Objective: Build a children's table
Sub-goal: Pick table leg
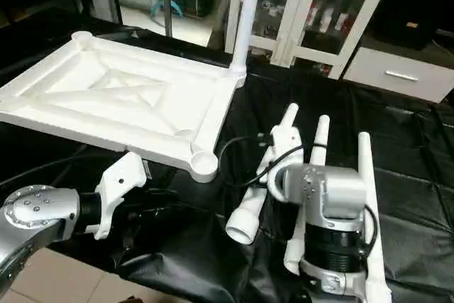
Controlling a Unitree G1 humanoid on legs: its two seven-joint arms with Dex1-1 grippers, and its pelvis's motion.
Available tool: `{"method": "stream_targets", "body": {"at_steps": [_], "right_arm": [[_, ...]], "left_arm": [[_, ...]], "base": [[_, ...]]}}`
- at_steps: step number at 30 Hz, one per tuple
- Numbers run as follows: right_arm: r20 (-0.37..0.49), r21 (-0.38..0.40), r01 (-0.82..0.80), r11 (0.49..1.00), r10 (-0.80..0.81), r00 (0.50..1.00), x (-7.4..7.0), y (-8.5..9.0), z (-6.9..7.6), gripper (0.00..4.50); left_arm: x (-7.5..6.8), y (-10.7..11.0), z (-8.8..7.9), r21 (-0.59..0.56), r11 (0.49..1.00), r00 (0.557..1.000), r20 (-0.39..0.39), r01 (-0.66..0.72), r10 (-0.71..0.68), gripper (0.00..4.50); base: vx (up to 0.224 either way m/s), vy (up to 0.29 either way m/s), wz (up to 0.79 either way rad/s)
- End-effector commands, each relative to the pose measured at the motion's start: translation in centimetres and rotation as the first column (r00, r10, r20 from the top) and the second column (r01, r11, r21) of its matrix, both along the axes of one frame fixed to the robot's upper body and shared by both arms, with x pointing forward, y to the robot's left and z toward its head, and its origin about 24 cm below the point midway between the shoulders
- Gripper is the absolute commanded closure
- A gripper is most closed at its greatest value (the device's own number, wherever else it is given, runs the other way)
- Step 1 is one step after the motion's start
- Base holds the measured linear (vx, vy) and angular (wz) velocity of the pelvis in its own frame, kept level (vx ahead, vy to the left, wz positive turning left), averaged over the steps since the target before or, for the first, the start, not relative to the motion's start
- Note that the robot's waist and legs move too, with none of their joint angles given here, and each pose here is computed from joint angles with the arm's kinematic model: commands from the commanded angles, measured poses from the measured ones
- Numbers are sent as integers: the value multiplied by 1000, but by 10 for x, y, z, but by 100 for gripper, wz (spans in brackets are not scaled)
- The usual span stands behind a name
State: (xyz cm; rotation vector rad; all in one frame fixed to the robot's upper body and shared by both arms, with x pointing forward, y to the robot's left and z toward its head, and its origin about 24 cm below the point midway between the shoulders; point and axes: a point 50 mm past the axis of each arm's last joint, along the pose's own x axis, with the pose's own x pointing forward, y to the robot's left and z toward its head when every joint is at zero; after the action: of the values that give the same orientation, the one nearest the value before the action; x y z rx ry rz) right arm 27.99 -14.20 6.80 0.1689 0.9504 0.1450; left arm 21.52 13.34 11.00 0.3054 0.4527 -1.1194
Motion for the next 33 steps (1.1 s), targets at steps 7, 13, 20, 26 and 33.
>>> {"method": "stream_targets", "body": {"at_steps": [7, 13, 20, 26, 33], "right_arm": [[-86, -1, -25, 1000, 25, 996, -9, -3, -18, 23], [-105, 31, 4, 1000, -1, 995, -9, -4, -22, 74], [-113, 47, 41, 998, -35, 993, -10, -9, -26, 126], [-102, 52, 64, 997, -58, 993, -7, -11, -27, 179], [-90, 57, 77, 995, -72, 993, -6, -12, -26, 245]], "left_arm": [[-3, -8, 4, 5, 999, 999, 11, 41, -41, 341], [-2, -8, 6, 1, 999, 999, 11, 40, -40, 341], [2, -8, 8, 0, 1000, 999, 31, 26, -26, 341], [2, -8, 9, -3, 1000, 999, 33, 28, -28, 341], [3, -7, 9, 2, 1000, 999, 39, 22, -23, 341]], "base": [[0, 0, 0], [0, 0, 0], [0, 0, 0], [0, 0, 0], [0, 0, 0]]}}
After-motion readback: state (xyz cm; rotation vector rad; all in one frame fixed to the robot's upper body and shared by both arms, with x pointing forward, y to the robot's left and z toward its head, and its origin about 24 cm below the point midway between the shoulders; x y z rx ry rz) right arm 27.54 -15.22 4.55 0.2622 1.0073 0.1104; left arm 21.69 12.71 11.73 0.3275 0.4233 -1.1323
